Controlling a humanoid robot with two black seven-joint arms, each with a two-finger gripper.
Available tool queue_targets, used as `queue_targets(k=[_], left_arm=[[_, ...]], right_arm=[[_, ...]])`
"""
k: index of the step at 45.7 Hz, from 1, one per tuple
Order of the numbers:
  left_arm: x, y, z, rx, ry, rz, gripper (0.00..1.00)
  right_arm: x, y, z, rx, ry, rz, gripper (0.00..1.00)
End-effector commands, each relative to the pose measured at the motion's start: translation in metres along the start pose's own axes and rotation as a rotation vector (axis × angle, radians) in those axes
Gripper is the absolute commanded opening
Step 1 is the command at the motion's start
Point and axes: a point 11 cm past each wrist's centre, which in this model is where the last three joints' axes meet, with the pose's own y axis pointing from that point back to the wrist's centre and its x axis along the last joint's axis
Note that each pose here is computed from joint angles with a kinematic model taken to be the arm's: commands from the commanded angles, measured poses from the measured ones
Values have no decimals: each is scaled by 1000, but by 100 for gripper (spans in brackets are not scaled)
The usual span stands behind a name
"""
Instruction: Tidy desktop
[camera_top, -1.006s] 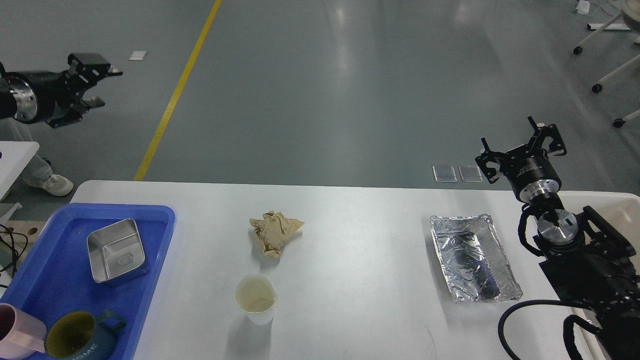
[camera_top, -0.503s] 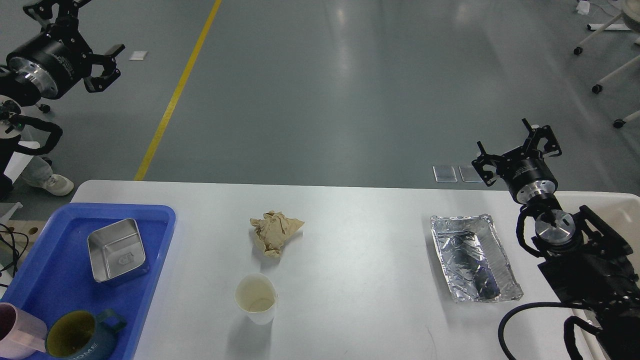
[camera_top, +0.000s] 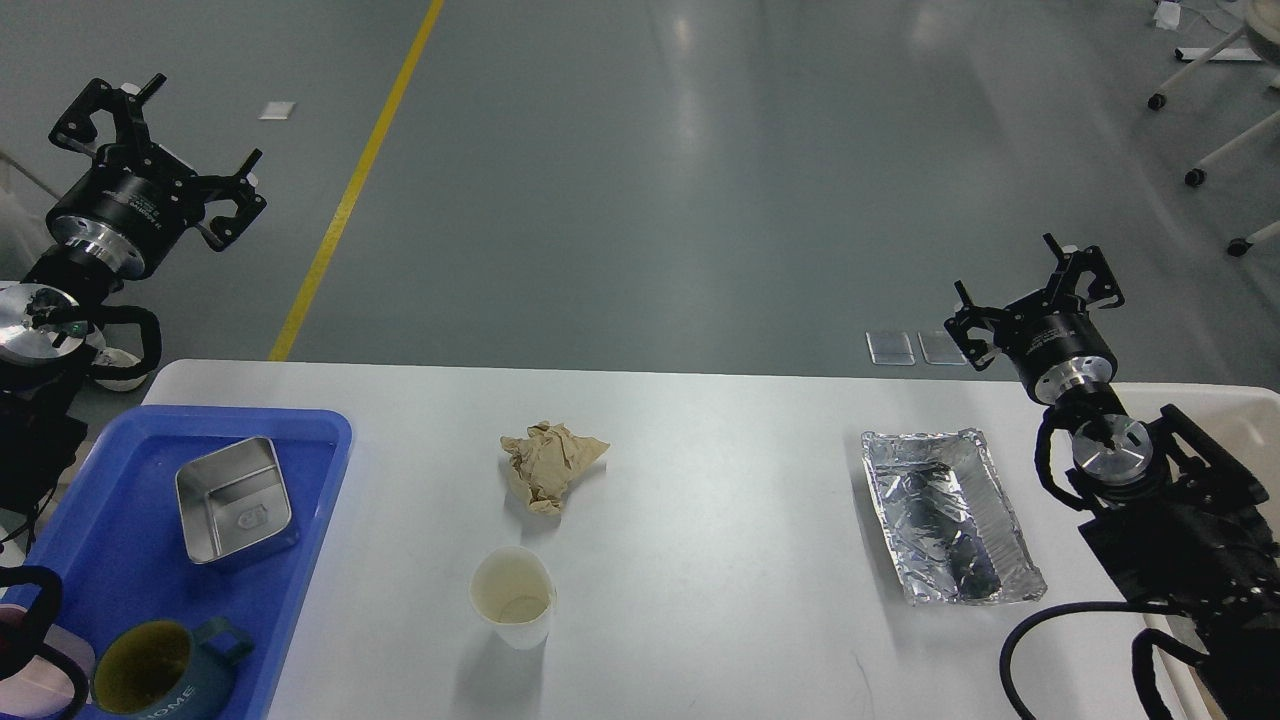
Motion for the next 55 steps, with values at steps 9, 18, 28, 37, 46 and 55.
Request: queue_targets(k=[9, 18, 28, 37, 46, 55], left_arm=[[3, 9, -45, -65, 194, -77, 96], [7, 12, -61, -125, 314, -62, 96], [3, 10, -66, -175, 402, -68, 96], [-9, 4, -85, -150, 434, -84, 96], [-9, 4, -91, -139, 438, -81, 96], [-10, 4, -93, -131, 434, -81, 96]], right_arm=[[-10, -8, -1, -24, 51, -10, 100], [-5, -7, -14, -14, 81, 11, 100], [0, -7, -16, -17, 102, 51, 100], [1, -7, -12, -32, 124, 73, 100], [9, -2, -16, -21, 137, 82, 100], [13, 1, -23, -11, 141, 89, 100]])
